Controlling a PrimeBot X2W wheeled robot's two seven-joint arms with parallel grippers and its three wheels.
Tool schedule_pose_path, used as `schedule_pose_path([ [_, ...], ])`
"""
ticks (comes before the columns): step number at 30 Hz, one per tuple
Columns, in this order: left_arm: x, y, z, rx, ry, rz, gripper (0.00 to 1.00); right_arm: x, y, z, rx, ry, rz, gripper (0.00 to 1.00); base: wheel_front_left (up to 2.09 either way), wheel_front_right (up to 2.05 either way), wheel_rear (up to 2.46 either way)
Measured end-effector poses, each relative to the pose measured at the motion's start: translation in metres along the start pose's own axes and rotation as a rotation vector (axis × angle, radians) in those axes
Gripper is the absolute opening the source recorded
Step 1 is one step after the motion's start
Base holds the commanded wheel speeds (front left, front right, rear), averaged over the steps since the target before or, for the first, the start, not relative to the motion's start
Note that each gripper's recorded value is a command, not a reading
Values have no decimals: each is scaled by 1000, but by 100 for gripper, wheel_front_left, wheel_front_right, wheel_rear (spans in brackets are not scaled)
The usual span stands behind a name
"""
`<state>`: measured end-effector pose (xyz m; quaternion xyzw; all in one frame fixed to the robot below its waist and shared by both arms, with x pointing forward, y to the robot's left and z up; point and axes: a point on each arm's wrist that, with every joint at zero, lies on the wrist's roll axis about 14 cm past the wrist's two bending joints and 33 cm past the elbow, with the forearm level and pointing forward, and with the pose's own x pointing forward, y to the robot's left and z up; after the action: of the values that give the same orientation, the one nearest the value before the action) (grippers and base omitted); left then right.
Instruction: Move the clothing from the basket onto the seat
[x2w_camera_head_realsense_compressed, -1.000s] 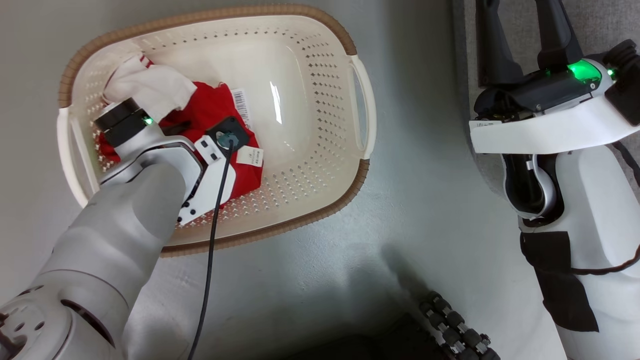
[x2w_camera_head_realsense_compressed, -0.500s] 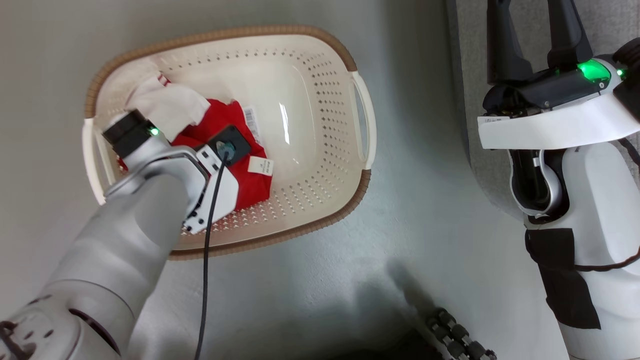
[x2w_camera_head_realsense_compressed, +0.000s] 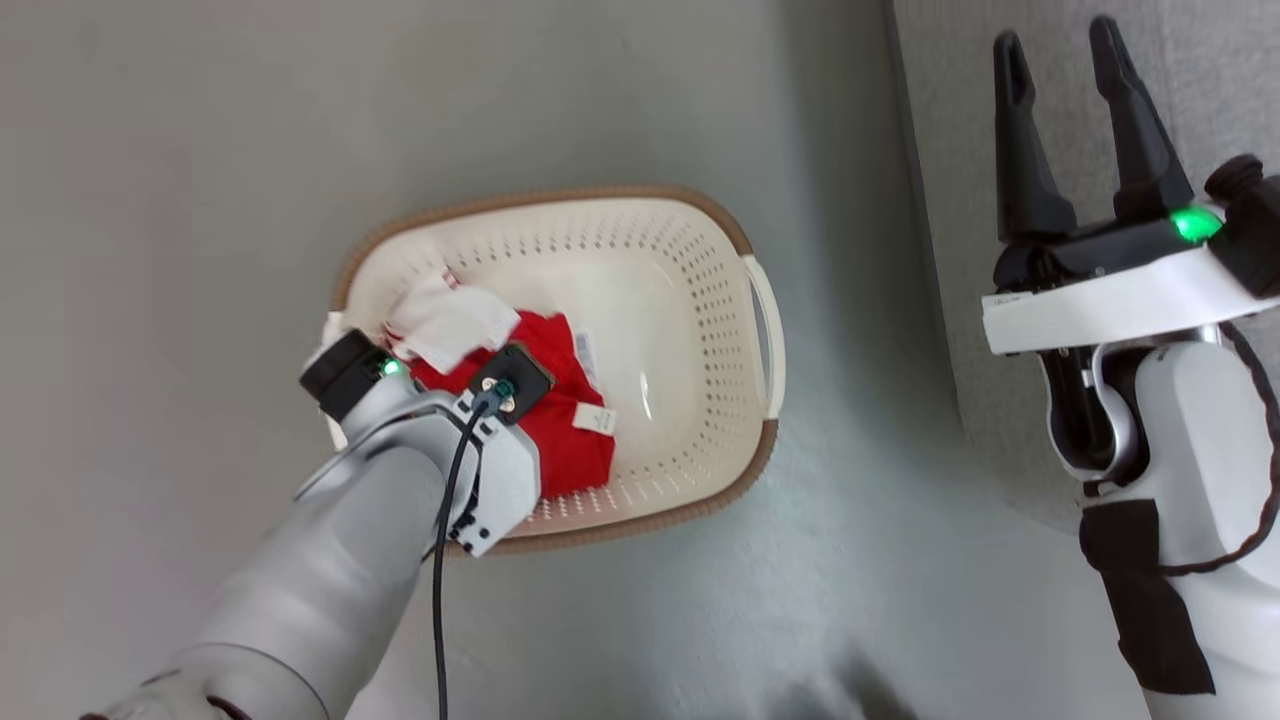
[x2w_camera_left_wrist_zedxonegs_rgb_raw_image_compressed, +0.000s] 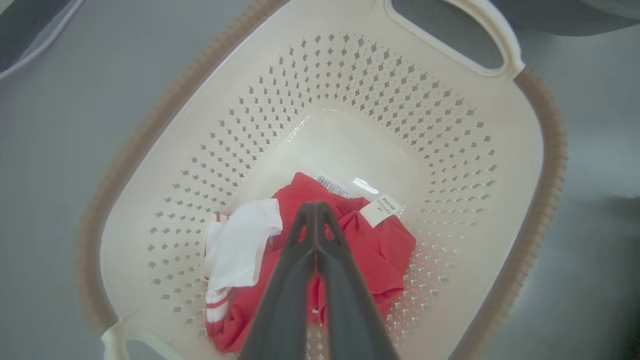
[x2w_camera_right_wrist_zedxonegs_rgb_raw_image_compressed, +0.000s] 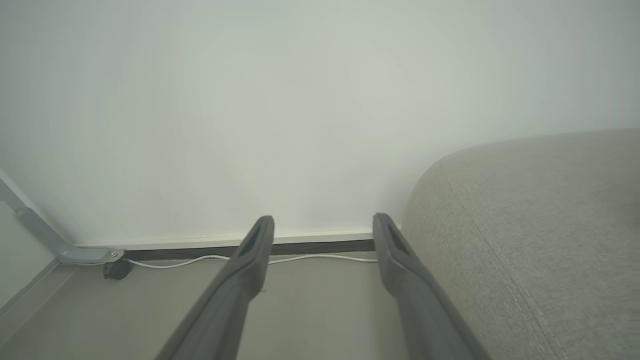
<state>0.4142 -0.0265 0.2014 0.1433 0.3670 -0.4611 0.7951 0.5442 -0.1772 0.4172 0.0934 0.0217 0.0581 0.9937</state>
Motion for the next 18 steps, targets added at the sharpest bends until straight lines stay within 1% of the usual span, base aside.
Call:
schedule_pose_path([
  [5,-28,0,26,-84,-99,69,0,-13,8,18,4,-16,9,100,0,0,0],
  [6,-35,1,32,-104,-119,91,2,-17,9,21,4,-19,9,100,0,0,0],
  [7,-41,2,36,-114,-133,110,45,-20,10,24,5,-20,9,100,0,0,0],
  [8,-47,3,42,-127,-153,130,100,-24,11,26,5,-19,9,100,0,0,0],
  [13,-83,10,89,-195,-335,231,100,-44,19,38,7,-23,16,100,0,0,0],
  [15,-100,15,96,-225,-389,275,100,-52,22,42,10,-26,20,100,0,0,0],
  [18,-129,22,96,-271,-450,348,100,-64,28,47,15,-31,25,100,0,0,0],
])
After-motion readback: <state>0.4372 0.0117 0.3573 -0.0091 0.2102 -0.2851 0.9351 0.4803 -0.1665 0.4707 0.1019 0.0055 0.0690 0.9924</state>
